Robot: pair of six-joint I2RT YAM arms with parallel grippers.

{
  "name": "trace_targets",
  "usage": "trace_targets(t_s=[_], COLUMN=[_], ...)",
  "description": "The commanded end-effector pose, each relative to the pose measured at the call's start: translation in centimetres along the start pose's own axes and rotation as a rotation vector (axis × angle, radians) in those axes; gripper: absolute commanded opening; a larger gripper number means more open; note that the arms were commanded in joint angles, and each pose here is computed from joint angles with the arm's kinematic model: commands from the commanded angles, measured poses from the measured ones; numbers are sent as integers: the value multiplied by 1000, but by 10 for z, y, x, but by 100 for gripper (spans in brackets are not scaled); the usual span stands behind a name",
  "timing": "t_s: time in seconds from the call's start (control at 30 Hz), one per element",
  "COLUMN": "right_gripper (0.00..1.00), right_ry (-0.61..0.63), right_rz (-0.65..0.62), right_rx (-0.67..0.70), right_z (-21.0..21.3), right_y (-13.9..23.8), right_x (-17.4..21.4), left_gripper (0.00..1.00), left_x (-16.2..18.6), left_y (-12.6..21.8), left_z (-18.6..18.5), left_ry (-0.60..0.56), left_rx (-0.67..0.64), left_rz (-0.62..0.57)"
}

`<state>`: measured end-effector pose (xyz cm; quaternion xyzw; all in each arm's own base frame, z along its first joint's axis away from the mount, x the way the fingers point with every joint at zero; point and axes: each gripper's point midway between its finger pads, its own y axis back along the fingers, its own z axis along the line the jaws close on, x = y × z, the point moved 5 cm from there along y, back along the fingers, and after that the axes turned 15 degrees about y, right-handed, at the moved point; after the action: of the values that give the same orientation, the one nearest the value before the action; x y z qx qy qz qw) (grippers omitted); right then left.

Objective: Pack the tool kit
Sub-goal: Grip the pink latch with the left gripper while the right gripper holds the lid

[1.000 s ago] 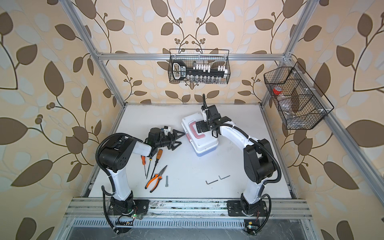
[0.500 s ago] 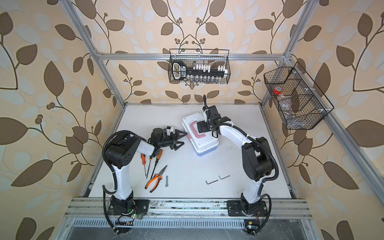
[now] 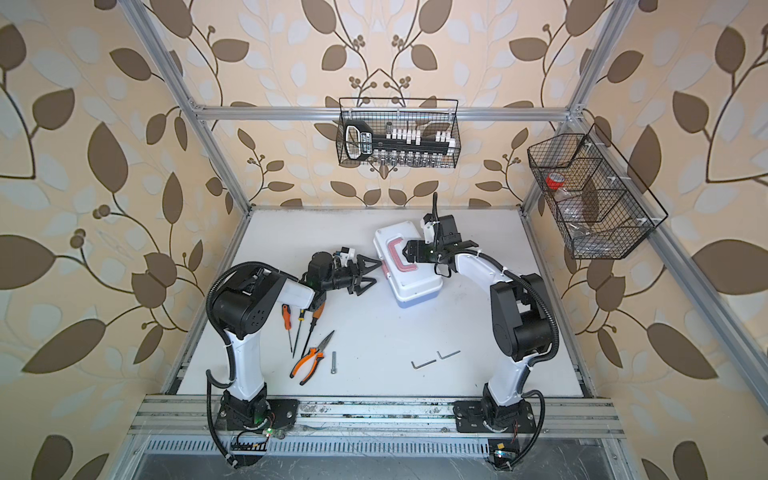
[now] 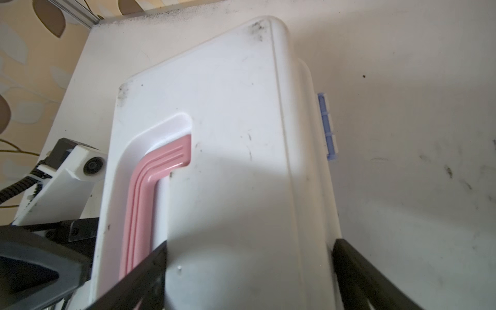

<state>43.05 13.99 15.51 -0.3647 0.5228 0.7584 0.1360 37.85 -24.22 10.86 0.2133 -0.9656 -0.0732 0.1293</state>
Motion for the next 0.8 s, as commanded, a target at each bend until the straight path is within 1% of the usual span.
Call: trace_targets(t_s=[0.0, 0.27, 0.57, 0.77], right_gripper=[90, 87, 85, 85], right_ry=[-95, -154, -173, -200], right_rz=[40, 22, 29, 12], right_rx=[-56, -121, -152, -185], right_z=[-8, -14, -14, -18], right_y=[1, -1, -6, -5], right_x=[20, 22, 25, 23], left_gripper=[95, 93, 82, 78], left_x=[5, 2, -4, -5], left_y=[-8, -13, -23, -32], left_z=[-27, -30, -48, -49], left_ry=[-79, -86, -112, -134], left_rx=[60, 60, 93, 102], left_rz=[28, 15, -2, -10])
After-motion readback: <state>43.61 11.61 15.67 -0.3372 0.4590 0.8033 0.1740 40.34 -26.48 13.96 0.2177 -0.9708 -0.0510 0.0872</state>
